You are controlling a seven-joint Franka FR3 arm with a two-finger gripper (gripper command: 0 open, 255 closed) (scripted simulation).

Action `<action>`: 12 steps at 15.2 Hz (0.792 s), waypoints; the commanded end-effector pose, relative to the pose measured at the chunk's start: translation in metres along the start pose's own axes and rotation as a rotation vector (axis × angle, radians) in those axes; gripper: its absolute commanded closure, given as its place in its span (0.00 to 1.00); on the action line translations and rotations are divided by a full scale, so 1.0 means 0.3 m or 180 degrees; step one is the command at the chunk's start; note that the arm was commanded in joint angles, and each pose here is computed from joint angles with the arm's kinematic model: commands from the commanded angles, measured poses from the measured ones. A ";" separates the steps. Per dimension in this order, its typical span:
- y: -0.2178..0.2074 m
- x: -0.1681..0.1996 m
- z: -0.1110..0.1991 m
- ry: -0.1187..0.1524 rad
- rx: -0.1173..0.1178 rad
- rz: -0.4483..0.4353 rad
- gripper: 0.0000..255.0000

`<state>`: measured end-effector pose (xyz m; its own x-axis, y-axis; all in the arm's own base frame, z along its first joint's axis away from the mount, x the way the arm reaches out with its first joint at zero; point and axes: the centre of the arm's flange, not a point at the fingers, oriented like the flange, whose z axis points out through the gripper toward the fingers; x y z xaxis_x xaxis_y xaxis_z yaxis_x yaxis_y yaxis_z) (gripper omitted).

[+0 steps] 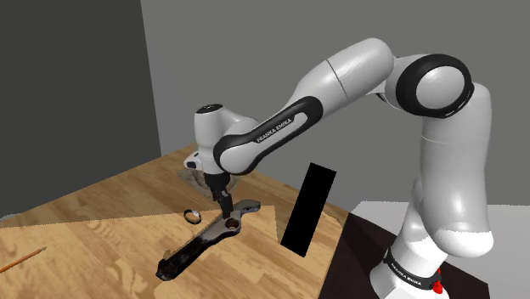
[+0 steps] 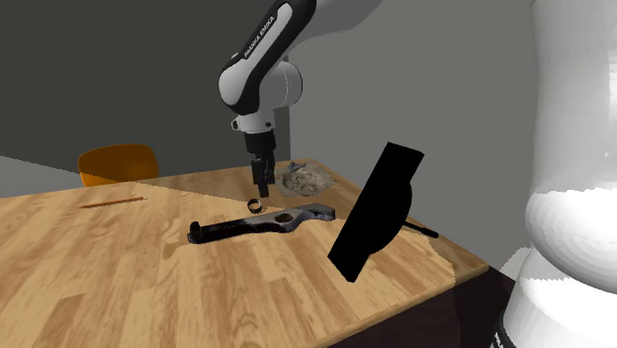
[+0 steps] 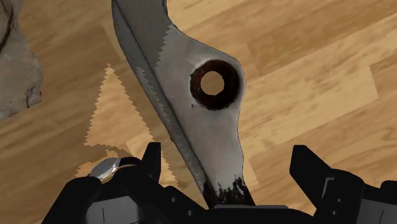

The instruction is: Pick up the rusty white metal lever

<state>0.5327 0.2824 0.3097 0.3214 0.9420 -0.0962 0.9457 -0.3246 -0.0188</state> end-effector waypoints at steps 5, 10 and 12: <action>-0.049 0.191 0.110 -0.0015 0.0001 -0.0488 0.00; -0.047 0.200 0.198 -0.0015 0.0001 -0.0488 0.00; -0.046 0.204 0.243 -0.0015 0.0001 -0.0488 0.00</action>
<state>0.5361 0.3375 0.2389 0.1731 0.9801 -0.0969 0.9836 -0.1771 -0.0339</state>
